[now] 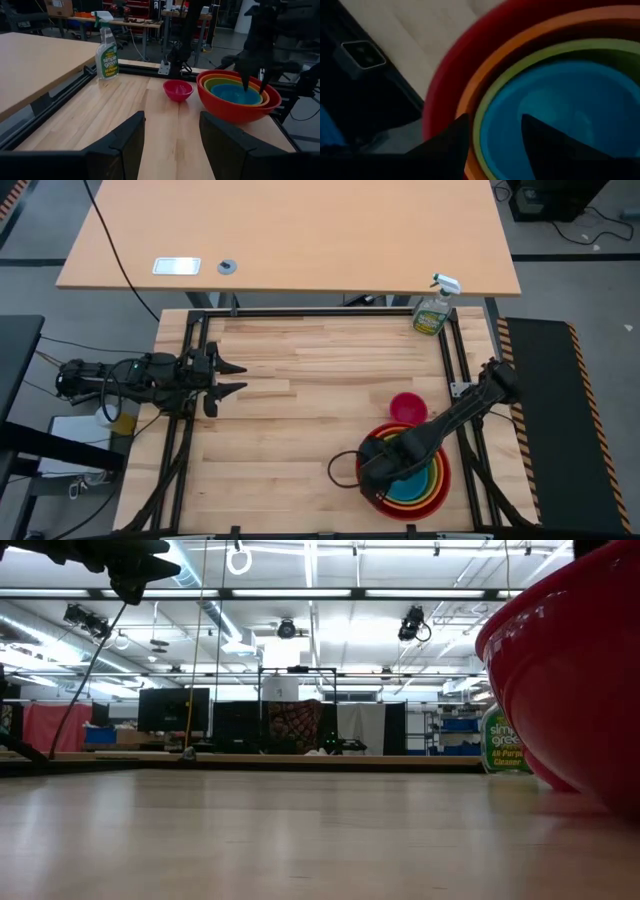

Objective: Nest bowls inside each other
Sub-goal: Stack the pink bowl on the blue bowl

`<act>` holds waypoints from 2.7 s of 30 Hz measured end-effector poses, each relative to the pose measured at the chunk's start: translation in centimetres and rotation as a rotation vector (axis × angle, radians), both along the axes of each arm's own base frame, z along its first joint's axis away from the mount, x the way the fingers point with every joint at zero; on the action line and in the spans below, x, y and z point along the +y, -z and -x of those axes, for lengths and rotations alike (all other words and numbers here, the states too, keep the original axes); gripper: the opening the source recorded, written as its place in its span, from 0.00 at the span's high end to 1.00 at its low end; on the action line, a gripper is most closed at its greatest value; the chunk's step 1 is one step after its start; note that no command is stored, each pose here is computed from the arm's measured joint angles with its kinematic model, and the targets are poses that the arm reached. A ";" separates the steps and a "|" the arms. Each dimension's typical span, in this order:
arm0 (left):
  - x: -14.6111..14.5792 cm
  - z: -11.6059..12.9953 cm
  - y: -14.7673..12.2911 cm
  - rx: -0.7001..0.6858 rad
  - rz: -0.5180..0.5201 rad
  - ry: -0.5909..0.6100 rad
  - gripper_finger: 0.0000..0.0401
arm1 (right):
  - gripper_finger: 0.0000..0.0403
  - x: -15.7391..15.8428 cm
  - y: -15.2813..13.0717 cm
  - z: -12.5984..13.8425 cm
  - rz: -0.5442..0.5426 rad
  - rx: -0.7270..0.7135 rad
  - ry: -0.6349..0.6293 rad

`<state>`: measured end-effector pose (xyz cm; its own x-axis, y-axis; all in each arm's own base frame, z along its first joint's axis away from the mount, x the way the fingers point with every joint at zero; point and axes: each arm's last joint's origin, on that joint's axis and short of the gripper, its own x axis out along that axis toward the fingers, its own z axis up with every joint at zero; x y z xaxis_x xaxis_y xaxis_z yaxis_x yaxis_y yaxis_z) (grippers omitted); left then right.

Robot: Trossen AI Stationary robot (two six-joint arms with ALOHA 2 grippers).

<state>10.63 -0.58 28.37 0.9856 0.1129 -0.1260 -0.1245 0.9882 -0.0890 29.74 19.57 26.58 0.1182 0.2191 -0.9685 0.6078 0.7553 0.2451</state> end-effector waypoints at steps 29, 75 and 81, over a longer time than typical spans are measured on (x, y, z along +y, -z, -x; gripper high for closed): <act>0.0 0.0 0.0 -0.004 0.002 0.000 0.52 | 0.54 -10.8 -2.4 7.8 0.551 0.123 0.109; -0.2 -1.4 0.0 0.007 -0.063 0.008 0.52 | 0.28 -25.4 12.1 8.8 0.376 0.441 -0.146; -0.2 -1.4 -0.1 0.005 -0.110 0.013 0.52 | 0.29 -26.1 11.2 6.4 0.417 0.302 -0.175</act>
